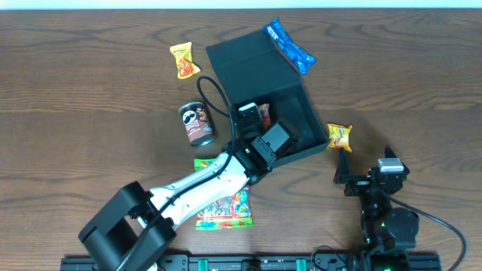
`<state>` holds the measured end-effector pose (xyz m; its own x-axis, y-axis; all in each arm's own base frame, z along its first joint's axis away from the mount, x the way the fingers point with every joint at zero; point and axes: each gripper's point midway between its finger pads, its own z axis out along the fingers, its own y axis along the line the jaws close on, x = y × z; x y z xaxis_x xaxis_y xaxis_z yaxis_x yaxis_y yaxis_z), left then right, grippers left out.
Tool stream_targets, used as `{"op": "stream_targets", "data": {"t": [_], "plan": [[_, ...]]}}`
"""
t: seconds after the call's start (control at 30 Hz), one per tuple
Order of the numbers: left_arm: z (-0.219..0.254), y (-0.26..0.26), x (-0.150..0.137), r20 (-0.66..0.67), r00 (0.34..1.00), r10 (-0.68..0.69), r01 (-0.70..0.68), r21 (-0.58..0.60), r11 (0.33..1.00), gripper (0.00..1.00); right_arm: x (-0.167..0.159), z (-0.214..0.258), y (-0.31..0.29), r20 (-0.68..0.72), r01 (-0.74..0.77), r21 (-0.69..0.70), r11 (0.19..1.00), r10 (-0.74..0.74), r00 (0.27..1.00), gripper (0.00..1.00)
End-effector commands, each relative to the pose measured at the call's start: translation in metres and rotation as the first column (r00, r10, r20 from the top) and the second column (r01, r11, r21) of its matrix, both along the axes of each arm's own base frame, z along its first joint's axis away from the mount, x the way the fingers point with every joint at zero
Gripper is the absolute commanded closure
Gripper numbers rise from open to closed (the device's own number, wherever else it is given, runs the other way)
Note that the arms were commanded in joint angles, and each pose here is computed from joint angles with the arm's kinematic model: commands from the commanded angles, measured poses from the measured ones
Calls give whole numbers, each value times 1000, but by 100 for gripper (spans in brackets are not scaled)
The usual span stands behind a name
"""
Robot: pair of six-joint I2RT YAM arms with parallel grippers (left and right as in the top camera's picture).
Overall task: Pack container
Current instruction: 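Lower the Hello Panda box into the black box and release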
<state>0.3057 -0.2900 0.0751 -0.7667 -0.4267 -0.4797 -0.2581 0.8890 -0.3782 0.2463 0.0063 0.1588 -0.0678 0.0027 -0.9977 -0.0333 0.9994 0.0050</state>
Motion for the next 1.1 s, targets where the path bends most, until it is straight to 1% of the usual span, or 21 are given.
{"op": "stream_targets", "data": {"t": [0.0, 0.17, 0.23, 0.27, 0.37, 0.43, 0.57, 0.73, 0.83, 0.93, 1.07], "plan": [[4, 2, 8, 29, 999, 14, -14, 18, 1000, 31, 0, -1, -2, -4, 7, 0, 1000, -7, 1000, 1], [17, -7, 17, 80, 997, -8, 8, -8, 1000, 32, 0, -1, -2, -4, 7, 0, 1000, -7, 1000, 1], [32, -16, 24, 120, 992, -29, 32, -24, 999, 37, 0, -2, -2, -4, 7, 0, 1000, -7, 1000, 1], [41, -21, 28, 146, 988, -48, 52, -27, 998, 43, 0, -1, -2, -4, 7, 0, 1000, -7, 1000, 1], [62, -28, 39, 213, 974, -79, 82, -3, 997, 76, 0, -1, -2, -4, 7, 0, 1000, -7, 1000, 1], [66, -26, 43, 230, 971, -65, 67, 1, 998, 94, 0, -1, -2, -4, 7, 0, 1000, -7, 1000, 1], [57, -20, 51, 218, 974, -68, 63, 27, 998, 94, 0, -2, -2, -4, 7, 0, 1000, -7, 1000, 1], [38, -34, 63, 144, 979, -144, 136, 61, 989, 94, 0, -1, -2, -4, 7, 0, 1000, -7, 1000, 1], [35, -41, 70, 100, 977, -190, 176, 136, 975, 94, 0, -1, -2, -4, 7, 0, 1000, -7, 1000, 1], [33, -47, 76, 45, 968, -247, 232, 220, 948, 94, 0, -1, -2, -4, 7, 0, 1000, -7, 1000, 1], [16, -48, 75, -46, 966, -255, 259, 261, 930, 95, 0, -1, -2, -4, 7, 0, 1000, -7, 1000, 1]]}}
